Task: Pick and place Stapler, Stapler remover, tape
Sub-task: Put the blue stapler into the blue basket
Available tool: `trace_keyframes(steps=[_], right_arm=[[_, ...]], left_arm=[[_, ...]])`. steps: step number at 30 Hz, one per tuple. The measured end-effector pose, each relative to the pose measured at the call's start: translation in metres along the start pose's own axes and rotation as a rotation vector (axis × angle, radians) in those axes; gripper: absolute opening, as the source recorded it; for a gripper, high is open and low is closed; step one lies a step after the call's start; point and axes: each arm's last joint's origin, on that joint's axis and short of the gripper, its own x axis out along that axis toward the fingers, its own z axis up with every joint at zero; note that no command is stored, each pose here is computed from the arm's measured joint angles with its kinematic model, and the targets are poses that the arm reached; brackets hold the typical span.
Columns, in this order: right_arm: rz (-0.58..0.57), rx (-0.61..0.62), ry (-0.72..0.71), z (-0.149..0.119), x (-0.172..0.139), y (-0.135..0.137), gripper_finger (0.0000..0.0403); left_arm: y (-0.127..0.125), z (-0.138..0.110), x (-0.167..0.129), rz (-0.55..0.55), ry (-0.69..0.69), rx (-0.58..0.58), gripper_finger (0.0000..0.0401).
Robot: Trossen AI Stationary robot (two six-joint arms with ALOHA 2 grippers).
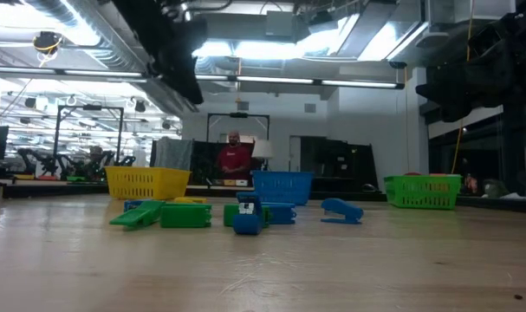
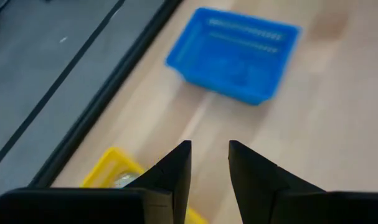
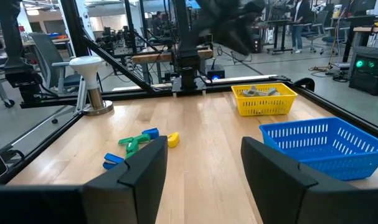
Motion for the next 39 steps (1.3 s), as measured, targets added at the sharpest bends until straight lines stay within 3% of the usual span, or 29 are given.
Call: trace_keyframes(steps=[14,26,39], right_arm=[[0.0,0.0,0.0,0.0,0.0,0.0,0.021],[0.0,0.0,0.001,0.0,0.0,0.0,0.021],[0.0,0.0,0.0,0.0,0.0,0.0,0.021]], left_arm=[[-0.075,-0.017,-0.036,-0.283,-0.053,0.178,0.0105],[-0.13,-0.047,-0.058,-0.446,-0.018,0.376,0.0107],[-0.181,-0.091,-0.006,-0.487,0.175,0.914,0.0103]])
